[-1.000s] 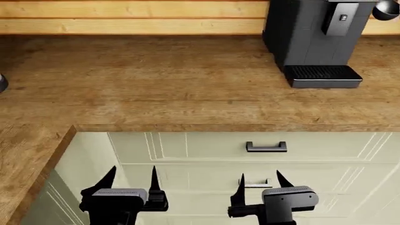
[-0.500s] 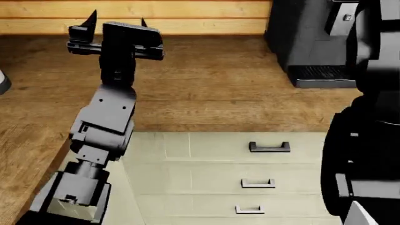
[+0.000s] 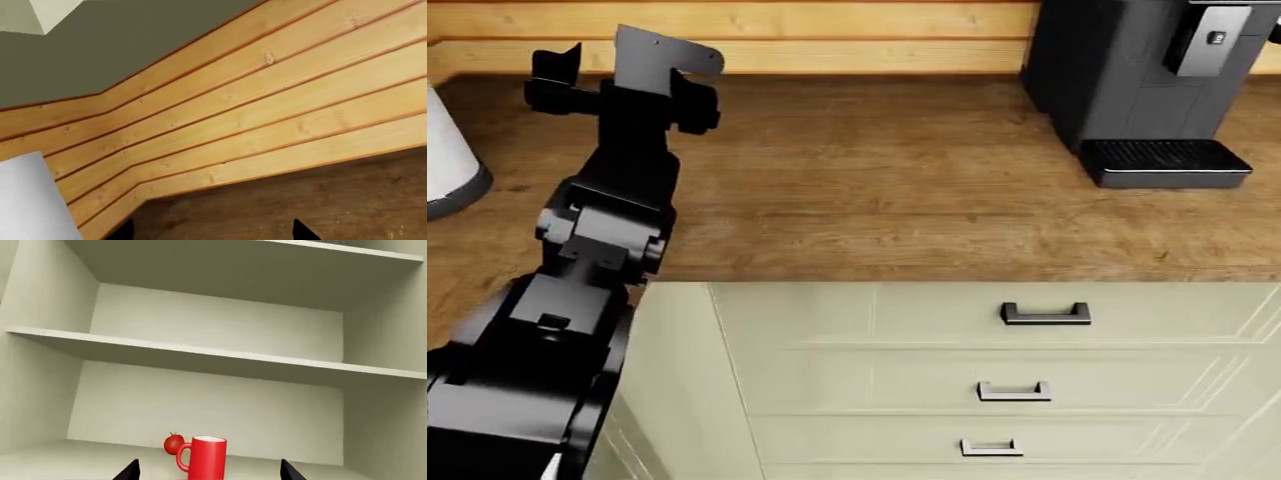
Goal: Pick the mug from the cabinet, place it under the coffee machine dispenser, and press the start button.
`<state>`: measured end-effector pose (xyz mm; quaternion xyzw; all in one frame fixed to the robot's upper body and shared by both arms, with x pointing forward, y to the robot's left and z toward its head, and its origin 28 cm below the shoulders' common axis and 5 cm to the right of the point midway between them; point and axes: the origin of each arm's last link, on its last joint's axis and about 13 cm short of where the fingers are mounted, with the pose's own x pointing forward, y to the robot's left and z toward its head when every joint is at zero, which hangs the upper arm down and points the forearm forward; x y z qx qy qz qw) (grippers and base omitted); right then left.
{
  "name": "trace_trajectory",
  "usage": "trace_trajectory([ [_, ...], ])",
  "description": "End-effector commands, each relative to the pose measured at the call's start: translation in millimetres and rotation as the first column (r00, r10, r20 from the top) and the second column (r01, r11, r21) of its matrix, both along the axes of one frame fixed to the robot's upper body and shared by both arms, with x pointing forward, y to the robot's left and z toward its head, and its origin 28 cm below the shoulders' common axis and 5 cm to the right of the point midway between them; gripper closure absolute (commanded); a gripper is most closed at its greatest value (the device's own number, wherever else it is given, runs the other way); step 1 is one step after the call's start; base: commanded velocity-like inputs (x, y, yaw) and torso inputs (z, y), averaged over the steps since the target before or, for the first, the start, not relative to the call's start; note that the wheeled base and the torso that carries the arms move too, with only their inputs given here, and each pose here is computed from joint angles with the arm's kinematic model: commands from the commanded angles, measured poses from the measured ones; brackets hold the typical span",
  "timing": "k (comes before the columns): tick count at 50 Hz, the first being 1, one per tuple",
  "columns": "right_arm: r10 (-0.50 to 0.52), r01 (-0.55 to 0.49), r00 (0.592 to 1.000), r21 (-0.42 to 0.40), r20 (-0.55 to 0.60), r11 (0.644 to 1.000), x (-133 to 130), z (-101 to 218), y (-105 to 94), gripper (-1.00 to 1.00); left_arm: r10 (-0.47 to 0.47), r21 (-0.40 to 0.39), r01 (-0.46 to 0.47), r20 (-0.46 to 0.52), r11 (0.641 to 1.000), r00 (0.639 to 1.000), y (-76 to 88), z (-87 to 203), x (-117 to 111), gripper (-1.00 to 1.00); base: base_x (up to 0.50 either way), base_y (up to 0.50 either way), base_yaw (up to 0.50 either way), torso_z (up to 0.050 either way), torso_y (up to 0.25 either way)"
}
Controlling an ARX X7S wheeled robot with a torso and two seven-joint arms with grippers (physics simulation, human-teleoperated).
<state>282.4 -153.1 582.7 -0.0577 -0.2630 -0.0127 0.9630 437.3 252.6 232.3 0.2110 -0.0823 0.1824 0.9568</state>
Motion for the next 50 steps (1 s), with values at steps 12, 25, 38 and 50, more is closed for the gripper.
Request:
trace_trajectory([
  [12,-0.004,0.007,0.998,0.045,-0.062,0.999,-0.2,3.5,-1.2,-1.00,0.024,-0.021,-0.025,-0.032,0.999,0.999,7.1,3.2,0.1,-1.00,0.34,0.00,0.00,0.000,0.000],
  [25,-0.007,0.011,0.999,0.065,-0.050,0.998,1.5,3.1,-2.7,-1.00,0.029,-0.022,-0.029,-0.025,0.999,0.999,8.3,5.1,0.1,-1.00,0.50,0.00,0.00,0.000,0.000],
  [38,-0.001,0.003,0.999,0.055,-0.036,0.999,-0.5,5.1,-1.3,-1.00,0.027,-0.027,-0.028,-0.023,0.999,0.999,9.2,7.0,0.2,-1.00,0.50,0.00,0.00,0.000,0.000],
  [50,-0.037,0.039,0.998,0.052,-0.044,0.998,0.8,3.8,-4.0,-1.00,0.025,-0.031,-0.026,-0.021,0.999,0.999,9.0,8.2,0.3,-1.00,0.50,0.00,0.00,0.000,0.000],
])
